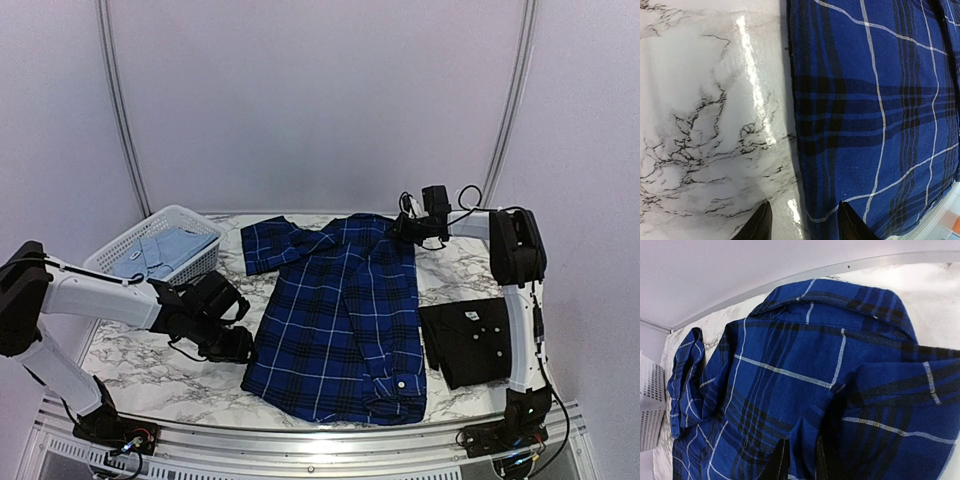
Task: Fold and stack the long sleeve shirts
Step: Pick up the 1/3-folded shirt from the center of the board.
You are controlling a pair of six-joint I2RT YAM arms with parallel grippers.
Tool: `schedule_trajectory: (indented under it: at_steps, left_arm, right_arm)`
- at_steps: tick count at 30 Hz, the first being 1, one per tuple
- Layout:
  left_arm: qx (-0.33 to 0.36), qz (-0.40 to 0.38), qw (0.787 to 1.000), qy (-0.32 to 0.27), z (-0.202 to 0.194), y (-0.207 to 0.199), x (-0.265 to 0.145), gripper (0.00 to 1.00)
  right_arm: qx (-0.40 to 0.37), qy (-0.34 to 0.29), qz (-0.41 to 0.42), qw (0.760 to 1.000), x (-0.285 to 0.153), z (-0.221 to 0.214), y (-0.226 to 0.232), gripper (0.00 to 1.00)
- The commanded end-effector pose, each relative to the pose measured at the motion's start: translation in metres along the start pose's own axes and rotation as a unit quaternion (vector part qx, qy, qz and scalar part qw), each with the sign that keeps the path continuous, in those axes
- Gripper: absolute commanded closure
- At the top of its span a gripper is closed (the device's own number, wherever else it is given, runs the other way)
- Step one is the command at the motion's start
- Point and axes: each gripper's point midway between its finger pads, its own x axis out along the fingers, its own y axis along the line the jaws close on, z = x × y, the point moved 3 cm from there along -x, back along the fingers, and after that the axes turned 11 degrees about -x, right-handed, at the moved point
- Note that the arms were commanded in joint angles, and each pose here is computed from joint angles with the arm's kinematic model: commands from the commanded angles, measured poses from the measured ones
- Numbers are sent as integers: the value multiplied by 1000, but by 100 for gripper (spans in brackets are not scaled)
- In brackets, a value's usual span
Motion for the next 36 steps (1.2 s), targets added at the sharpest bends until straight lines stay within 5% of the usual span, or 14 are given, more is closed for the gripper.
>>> schedule_trajectory:
  at_steps: [1,12,21,26,31,36]
  left_arm:
    - [-10,-11,999,28,-16,2,3,56]
    - [-13,-15,999,37,-25,1,6,88]
    - [-12,-16,999,43,-35,-1,8,100]
    - [-5,-19,998,52,-50,-8,9,100]
    - [-3,-19,998,58,-62,-6,8,100]
    - [9,-22,1000,4,-40,-19,-12,73]
  right_arm:
    - [-5,-29,9,1000,0,20,1,89]
    - [-12,-48,-39,998,-11,35,-8,100]
    - [-4,-44,-83,996,-7,34,-23,100]
    - [-8,-32,-97,995,-10,27,-24,98]
    - [-28,-13,-115,993,-16,19,-18,79]
    - [-64,-8,-135,989,-30,24,3,57]
